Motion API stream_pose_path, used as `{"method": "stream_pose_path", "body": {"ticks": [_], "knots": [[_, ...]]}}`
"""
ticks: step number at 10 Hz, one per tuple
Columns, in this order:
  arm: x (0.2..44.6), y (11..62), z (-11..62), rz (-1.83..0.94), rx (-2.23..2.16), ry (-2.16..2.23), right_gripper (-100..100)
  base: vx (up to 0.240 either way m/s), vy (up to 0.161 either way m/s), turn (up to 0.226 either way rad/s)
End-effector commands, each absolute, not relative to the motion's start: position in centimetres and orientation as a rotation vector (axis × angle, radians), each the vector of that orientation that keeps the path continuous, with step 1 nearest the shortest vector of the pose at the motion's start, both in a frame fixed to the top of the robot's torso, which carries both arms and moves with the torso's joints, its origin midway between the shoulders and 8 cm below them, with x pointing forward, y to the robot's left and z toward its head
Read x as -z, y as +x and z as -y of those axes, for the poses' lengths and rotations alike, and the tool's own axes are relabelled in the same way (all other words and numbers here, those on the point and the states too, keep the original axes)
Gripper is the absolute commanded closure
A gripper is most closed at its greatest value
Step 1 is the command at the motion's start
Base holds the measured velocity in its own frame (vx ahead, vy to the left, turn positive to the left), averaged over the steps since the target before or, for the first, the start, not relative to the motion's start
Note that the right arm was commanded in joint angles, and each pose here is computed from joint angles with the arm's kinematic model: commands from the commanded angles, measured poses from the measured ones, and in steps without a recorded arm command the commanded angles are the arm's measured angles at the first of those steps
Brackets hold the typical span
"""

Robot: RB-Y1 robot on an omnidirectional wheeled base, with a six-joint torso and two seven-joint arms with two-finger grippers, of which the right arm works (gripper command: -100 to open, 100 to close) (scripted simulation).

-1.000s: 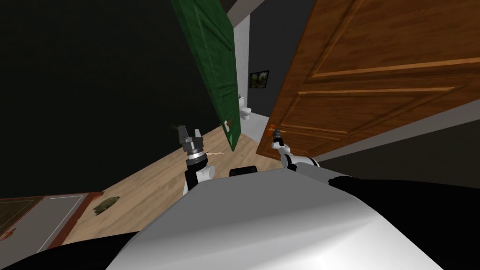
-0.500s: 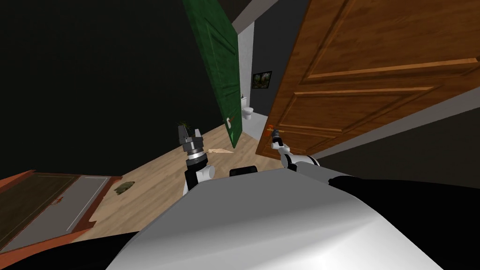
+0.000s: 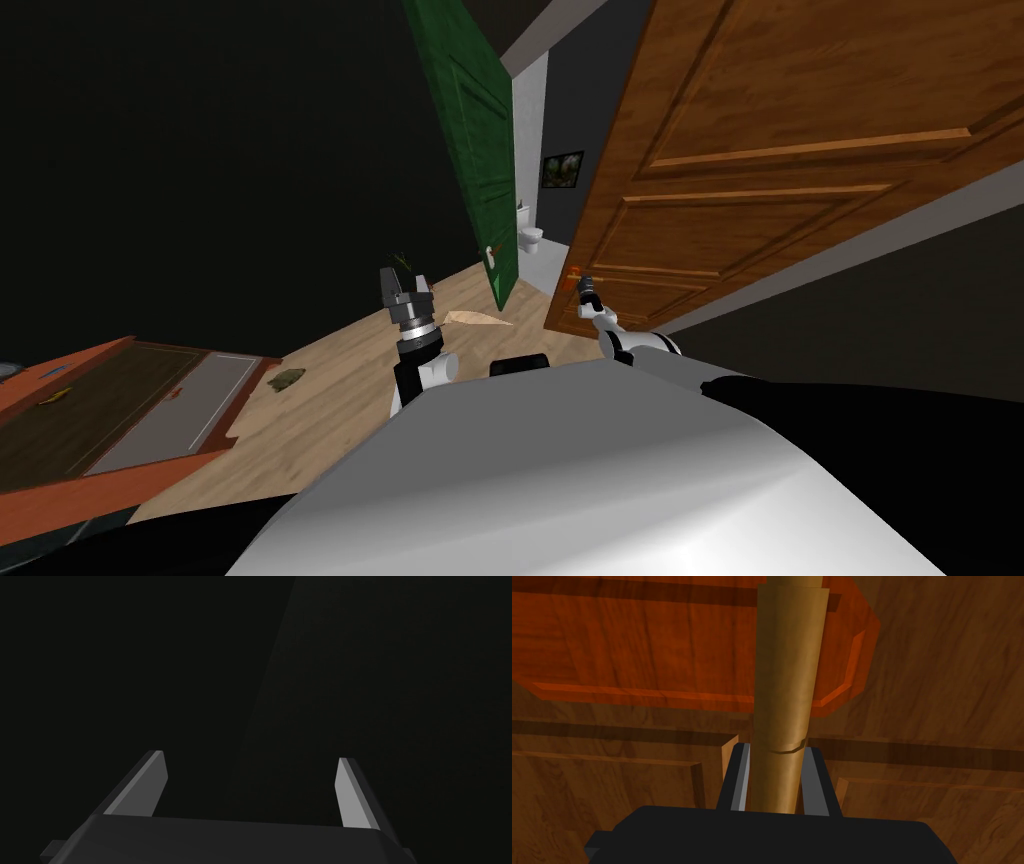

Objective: Pull the door open

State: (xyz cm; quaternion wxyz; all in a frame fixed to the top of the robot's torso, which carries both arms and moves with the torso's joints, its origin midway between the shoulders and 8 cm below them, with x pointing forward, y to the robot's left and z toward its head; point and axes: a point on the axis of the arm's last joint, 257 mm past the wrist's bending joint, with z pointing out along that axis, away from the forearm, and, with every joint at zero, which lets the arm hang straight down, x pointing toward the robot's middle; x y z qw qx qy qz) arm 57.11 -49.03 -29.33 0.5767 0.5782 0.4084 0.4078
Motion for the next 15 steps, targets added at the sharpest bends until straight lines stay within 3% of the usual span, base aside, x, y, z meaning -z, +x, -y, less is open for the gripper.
{"method": "stream_pose_path", "body": {"ticks": [1,15], "knots": [[29.3,57.2,48.7,-0.965,-0.964,1.348,100,-0.143,-0.025,0.076],[29.4,58.2,45.0,-1.059,-1.057,1.302,100,-0.190,-0.054,0.095]]}}
